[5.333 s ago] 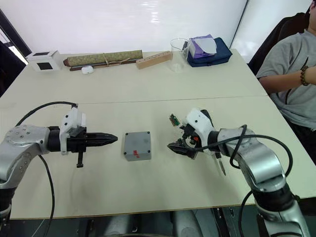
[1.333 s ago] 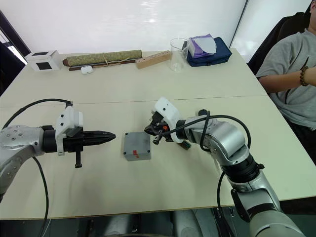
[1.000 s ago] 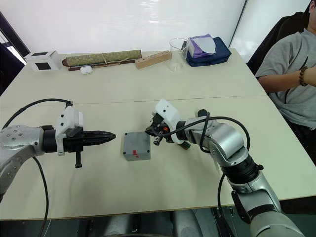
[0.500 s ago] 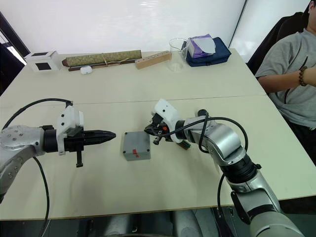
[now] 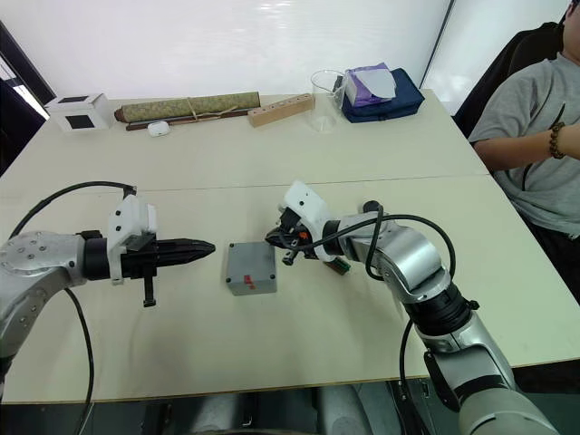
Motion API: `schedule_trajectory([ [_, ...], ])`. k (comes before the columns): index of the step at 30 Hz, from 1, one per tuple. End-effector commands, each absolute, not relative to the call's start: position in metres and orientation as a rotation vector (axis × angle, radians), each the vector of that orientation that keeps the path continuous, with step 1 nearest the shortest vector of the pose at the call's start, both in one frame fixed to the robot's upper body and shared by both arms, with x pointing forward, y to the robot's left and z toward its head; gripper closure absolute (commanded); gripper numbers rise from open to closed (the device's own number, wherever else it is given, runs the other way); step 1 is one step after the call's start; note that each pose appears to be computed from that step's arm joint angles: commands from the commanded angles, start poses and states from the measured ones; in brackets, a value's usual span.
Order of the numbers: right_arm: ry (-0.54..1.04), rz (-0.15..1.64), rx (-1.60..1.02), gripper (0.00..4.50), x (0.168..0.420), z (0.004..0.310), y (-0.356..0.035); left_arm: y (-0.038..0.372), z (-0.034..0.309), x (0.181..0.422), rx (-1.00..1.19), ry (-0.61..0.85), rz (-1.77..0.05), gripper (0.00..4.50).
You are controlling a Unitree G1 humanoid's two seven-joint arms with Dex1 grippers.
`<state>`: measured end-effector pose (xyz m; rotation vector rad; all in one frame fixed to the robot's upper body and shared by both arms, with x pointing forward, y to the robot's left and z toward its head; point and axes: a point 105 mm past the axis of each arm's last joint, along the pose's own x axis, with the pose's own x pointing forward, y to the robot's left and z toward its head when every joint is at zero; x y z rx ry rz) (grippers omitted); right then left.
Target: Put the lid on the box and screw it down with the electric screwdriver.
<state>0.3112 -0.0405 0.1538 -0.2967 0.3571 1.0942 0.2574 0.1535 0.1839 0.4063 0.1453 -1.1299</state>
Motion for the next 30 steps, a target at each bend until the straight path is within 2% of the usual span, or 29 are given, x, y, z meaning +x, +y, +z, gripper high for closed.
schedule_trajectory([
  [1, 0.416, 1.068, -0.312, 4.46, 0.314, 0.142, -0.047, 0.149, 0.190, 0.257, 0.442, 0.107, -1.141, 4.50],
  [18, 0.391, 1.060, -0.349, 4.46, 0.320, 0.150, -0.053, 0.146, 0.190, 0.262, 0.446, 0.088, -1.145, 4.50],
  [28, 0.424, 1.111, -0.312, 4.46, 0.309, 0.143, -0.042, 0.144, 0.189, 0.261, 0.441, 0.080, -1.145, 4.50],
  [29, 0.426, 1.122, -0.308, 3.95, 0.306, 0.143, -0.041, 0.144, 0.189, 0.262, 0.442, 0.080, -1.146, 4.50],
  [30, 0.427, 1.131, -0.305, 3.81, 0.304, 0.143, -0.040, 0.143, 0.189, 0.261, 0.442, 0.080, -1.146, 4.50],
])
